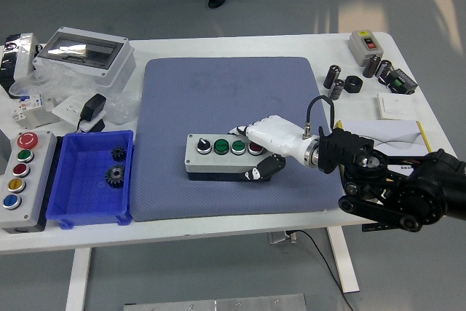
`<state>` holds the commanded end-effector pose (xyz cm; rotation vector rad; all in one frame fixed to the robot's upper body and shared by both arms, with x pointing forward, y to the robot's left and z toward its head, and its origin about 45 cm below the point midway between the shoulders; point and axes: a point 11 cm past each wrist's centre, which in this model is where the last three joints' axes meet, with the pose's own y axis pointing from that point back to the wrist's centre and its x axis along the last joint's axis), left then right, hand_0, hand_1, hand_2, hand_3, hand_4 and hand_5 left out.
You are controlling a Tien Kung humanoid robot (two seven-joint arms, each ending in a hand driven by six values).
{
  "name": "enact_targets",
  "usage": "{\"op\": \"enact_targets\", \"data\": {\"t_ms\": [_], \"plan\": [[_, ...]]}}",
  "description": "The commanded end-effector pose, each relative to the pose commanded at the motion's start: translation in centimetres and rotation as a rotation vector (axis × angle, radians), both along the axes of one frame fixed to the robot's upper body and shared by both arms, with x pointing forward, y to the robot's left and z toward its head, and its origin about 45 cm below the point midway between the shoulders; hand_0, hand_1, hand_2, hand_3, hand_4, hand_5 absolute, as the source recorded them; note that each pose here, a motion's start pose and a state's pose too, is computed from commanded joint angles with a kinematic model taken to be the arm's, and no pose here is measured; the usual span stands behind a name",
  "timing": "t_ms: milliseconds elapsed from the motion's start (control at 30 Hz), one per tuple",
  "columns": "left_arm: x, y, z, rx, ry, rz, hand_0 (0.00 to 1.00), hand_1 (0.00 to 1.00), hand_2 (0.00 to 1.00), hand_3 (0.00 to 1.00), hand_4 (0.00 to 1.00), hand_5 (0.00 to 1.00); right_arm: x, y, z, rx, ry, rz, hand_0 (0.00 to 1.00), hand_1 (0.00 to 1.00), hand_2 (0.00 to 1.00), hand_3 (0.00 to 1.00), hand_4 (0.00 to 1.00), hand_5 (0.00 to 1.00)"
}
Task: Pick up the button,place it on the desk,press the button,press the button
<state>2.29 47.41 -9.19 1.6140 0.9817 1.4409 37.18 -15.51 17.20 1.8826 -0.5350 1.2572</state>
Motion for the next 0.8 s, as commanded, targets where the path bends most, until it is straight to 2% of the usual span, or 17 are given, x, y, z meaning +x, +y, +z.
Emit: {"op": "enact_targets", "data": {"t_ms": [100,133,300,333,500,533,700,733,800], "plan": [[-0.05,0.0,0.0,0.000,0.002,-0.001,0.622,0.566,0.548,0.585,0.493,0.243,0.1,-0.2,-0.1,0.000,0.017,-0.009,0.709,0.679,0.697,0.699,0.341,0.002],[-0.07,0.0,0.0,-0.001,0.003,-0.001,0.622,0.565,0.548,0.585,0.492,0.242,0.1,-0.3,-0.1,0.000,0.022,-0.012,0.720,0.695,0.716,0.732,0.380,0.002],[-0.16,0.0,0.0,-0.001,0.006,-0.003,0.622,0.565,0.548,0.585,0.492,0.242,0.3,-0.6,0.0,0.002,0.038,-0.025,0.720,0.695,0.716,0.732,0.380,0.002],[-0.19,0.0,0.0,-0.001,0.006,-0.003,0.622,0.566,0.548,0.584,0.491,0.240,0.4,-0.6,0.0,0.003,0.041,-0.028,0.768,0.744,0.764,0.791,0.424,0.002],[-0.29,0.1,0.0,-0.001,0.009,-0.004,0.622,0.566,0.548,0.584,0.491,0.240,0.5,-1.0,0.2,0.008,0.047,-0.041,0.768,0.744,0.764,0.791,0.424,0.002],[-0.30,0.1,0.0,-0.001,0.010,-0.004,0.621,0.565,0.548,0.583,0.492,0.231,0.6,-1.0,0.2,0.008,0.047,-0.042,0.805,0.783,0.809,0.852,0.455,0.002],[-0.33,0.1,0.0,-0.002,0.012,-0.006,0.621,0.565,0.548,0.583,0.492,0.231,0.6,-1.1,0.2,0.010,0.046,-0.042,0.805,0.783,0.809,0.852,0.455,0.002],[-0.33,0.1,0.0,-0.002,0.012,-0.006,0.622,0.564,0.547,0.583,0.490,0.229,0.6,-1.1,0.2,0.009,0.046,-0.042,0.832,0.822,0.854,0.923,0.499,0.002],[-0.32,0.1,0.0,-0.002,0.012,-0.006,0.622,0.564,0.547,0.583,0.490,0.229,0.6,-1.1,0.2,0.009,0.045,-0.040,0.832,0.822,0.854,0.923,0.499,0.002]]}}
